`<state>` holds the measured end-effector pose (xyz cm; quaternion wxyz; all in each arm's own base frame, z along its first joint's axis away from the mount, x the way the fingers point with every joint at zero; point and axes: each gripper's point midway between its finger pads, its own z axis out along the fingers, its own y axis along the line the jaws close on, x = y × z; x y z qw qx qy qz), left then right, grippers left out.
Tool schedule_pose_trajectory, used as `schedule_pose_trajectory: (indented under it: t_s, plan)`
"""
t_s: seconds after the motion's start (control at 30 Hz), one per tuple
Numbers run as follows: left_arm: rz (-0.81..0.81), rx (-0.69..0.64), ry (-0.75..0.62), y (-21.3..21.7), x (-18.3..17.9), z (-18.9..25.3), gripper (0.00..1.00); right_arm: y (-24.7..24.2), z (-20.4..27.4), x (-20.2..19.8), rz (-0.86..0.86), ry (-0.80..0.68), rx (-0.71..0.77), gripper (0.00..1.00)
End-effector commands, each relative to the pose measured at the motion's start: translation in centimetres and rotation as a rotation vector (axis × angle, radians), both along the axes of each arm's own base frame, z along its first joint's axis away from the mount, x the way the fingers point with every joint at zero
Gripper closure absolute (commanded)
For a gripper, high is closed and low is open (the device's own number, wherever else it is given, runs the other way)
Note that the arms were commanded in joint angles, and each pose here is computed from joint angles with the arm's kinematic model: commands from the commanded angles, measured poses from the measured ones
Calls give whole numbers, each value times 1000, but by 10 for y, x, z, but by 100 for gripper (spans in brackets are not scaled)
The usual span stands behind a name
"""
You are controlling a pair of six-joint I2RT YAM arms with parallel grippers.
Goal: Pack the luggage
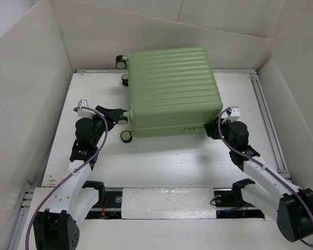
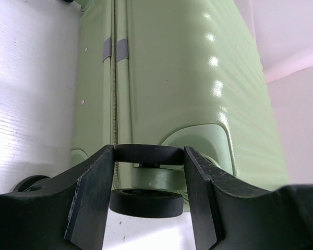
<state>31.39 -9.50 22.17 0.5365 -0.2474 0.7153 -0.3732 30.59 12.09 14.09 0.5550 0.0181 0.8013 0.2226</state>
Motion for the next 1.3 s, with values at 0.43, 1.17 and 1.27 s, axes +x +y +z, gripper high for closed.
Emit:
schedule_pose_trajectory:
  t_s: [0.43, 1.17, 1.27]
  plan:
    - [-98, -63, -143, -19, 3, 46, 100, 6, 27, 20, -6, -82, 27, 100]
    - [-248, -124, -182, -53, 1, 63, 100, 168, 67, -89, 524, -55, 170, 100]
    - [-271, -135, -189, -56, -2, 64, 100, 209, 71, -102, 576, -66, 224, 100]
